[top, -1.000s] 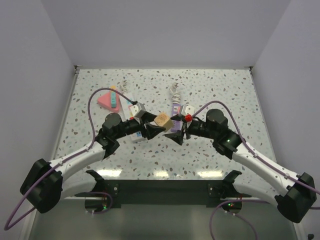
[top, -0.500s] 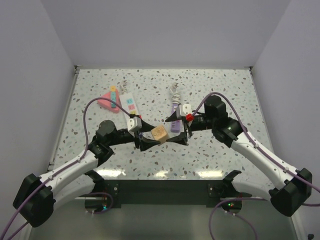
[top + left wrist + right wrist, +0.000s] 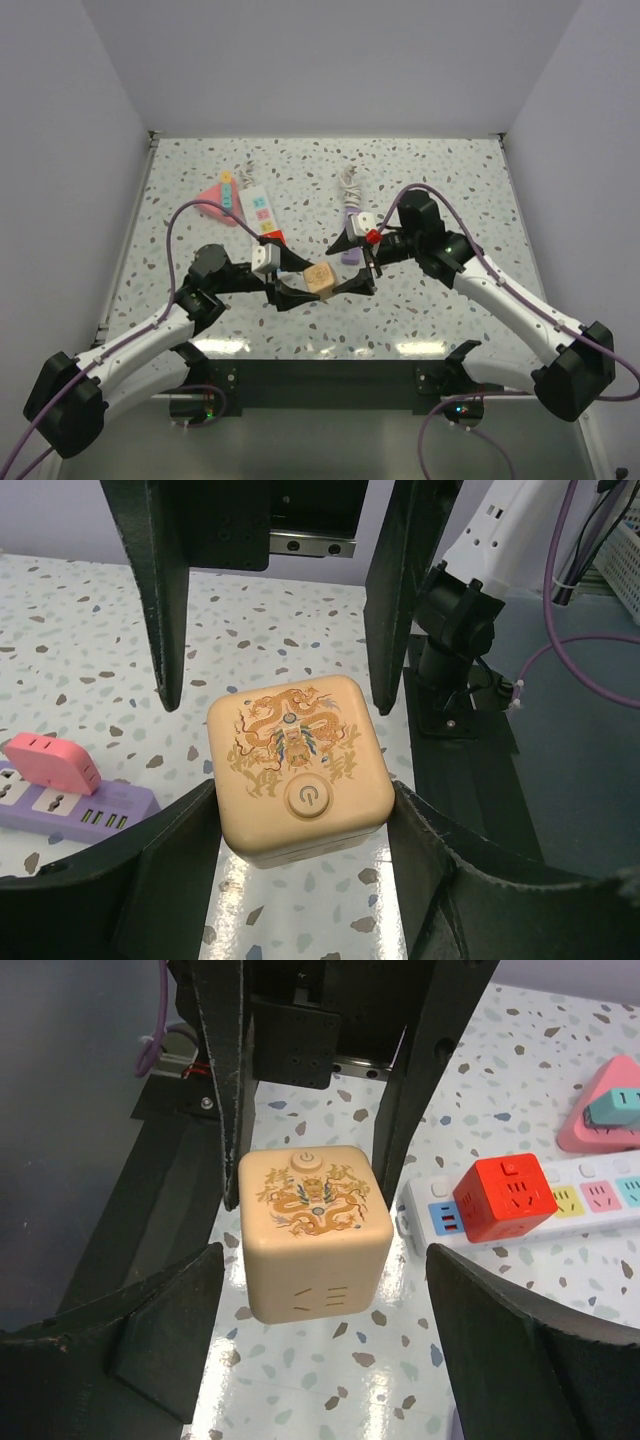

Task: Insert the plug

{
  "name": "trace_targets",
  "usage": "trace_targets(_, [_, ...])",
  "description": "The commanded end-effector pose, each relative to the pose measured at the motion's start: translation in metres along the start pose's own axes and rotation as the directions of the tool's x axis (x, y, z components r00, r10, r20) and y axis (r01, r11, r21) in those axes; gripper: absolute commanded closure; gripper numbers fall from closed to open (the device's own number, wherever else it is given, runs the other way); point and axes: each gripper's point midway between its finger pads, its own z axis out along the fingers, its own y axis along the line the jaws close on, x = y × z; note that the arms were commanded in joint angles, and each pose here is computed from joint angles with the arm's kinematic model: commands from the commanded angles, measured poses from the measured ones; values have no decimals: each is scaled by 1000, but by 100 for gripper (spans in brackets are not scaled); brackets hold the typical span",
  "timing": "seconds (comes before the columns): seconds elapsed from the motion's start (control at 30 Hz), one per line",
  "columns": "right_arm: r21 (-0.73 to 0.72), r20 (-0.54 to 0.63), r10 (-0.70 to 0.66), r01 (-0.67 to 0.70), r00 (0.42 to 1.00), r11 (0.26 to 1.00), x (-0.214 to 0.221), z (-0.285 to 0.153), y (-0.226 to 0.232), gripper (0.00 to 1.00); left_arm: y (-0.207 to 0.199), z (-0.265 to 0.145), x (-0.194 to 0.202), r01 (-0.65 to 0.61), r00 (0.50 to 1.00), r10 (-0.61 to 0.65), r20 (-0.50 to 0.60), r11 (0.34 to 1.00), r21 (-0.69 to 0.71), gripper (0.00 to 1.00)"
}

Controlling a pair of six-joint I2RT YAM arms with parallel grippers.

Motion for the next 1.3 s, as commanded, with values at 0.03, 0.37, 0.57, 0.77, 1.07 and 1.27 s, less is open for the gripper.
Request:
trace_targets(0.03, [-13, 31, -31, 31, 999, 999, -13, 3, -10, 16, -7, 3, -19, -82, 995, 80, 60, 996, 38, 100])
trace_targets(0.37, [-111, 90, -30, 40, 995, 993, -17, 12, -2, 16, -1, 6, -19, -80, 995, 79, 64, 997, 14, 100])
trace_targets(0.57, [-152, 97, 0, 15, 995, 988, -12, 17, 0, 18, -2, 4, -23, -95, 992, 94, 83, 996, 2, 100])
trace_targets(0.77, [-150, 83, 22, -9, 996, 989, -6, 22, -2, 31, 0, 5, -24, -92, 992, 92, 85, 996, -9, 100])
trace_targets(1.07, [85, 129, 37, -49, 991, 995, -18, 21, -42, 100, 51, 4, -9, 35, 999, -27, 34, 963, -267, 44])
trace_targets(1.27, [296, 189, 105, -158, 976, 942, -16, -12, -86, 100, 87, -13, 12, 120, 992, -124, 24, 861, -495, 5])
